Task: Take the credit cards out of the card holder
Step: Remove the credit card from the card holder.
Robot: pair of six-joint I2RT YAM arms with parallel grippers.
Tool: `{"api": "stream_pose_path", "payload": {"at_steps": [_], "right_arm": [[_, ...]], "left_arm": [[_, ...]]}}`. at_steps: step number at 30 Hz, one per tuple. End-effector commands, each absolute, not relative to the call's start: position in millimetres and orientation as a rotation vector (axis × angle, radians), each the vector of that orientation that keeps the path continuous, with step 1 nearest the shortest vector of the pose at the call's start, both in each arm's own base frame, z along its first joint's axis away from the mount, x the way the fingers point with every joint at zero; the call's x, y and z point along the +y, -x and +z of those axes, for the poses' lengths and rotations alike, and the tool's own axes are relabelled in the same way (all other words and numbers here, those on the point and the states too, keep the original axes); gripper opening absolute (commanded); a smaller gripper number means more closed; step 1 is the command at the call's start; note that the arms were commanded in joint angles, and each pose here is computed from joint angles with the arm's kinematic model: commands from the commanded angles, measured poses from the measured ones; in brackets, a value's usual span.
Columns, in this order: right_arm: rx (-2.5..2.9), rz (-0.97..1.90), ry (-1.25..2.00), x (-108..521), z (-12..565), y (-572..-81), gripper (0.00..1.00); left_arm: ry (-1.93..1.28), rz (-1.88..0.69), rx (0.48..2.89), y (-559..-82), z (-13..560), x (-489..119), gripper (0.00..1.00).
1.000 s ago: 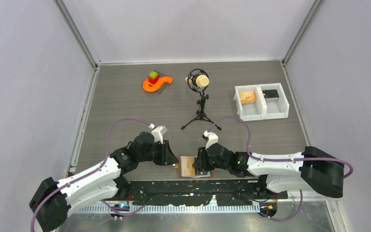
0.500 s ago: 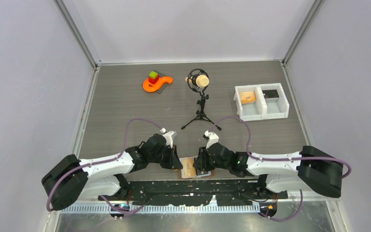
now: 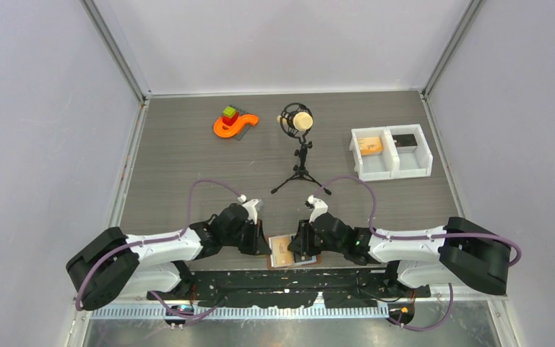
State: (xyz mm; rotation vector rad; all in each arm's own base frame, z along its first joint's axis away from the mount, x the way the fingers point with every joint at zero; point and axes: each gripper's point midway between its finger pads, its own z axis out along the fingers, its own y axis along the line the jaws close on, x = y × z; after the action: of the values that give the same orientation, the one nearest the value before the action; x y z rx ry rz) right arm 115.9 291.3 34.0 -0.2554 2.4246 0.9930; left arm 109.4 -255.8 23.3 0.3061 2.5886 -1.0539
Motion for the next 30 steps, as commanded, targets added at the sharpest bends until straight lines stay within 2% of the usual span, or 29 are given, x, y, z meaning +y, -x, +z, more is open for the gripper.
{"api": "stream_pose_path", "payload": {"at_steps": [1, 14, 22, 30], "right_arm": [[2.422, 1.071, 0.251, 299.4, 36.5, -112.1, 0.32], [2.445, 1.079, 0.221, 300.0, 32.6, -113.0, 0.27], [2.464, 0.983, 0.148, 288.2, 30.2, -121.2, 0.31], [2.474, 1.068, 0.174, 300.5, 31.4, -114.6, 0.31]], "left_arm": [[-0.287, -1.041, 2.576, -112.4, 17.0, -255.6, 0.03], [-0.281, -1.039, 2.580, -110.0, 13.5, -252.4, 0.02], [-0.266, -1.048, 2.570, -109.6, 15.5, -251.3, 0.02], [-0.261, -1.052, 2.574, -109.6, 14.5, -252.3, 0.02]]}}
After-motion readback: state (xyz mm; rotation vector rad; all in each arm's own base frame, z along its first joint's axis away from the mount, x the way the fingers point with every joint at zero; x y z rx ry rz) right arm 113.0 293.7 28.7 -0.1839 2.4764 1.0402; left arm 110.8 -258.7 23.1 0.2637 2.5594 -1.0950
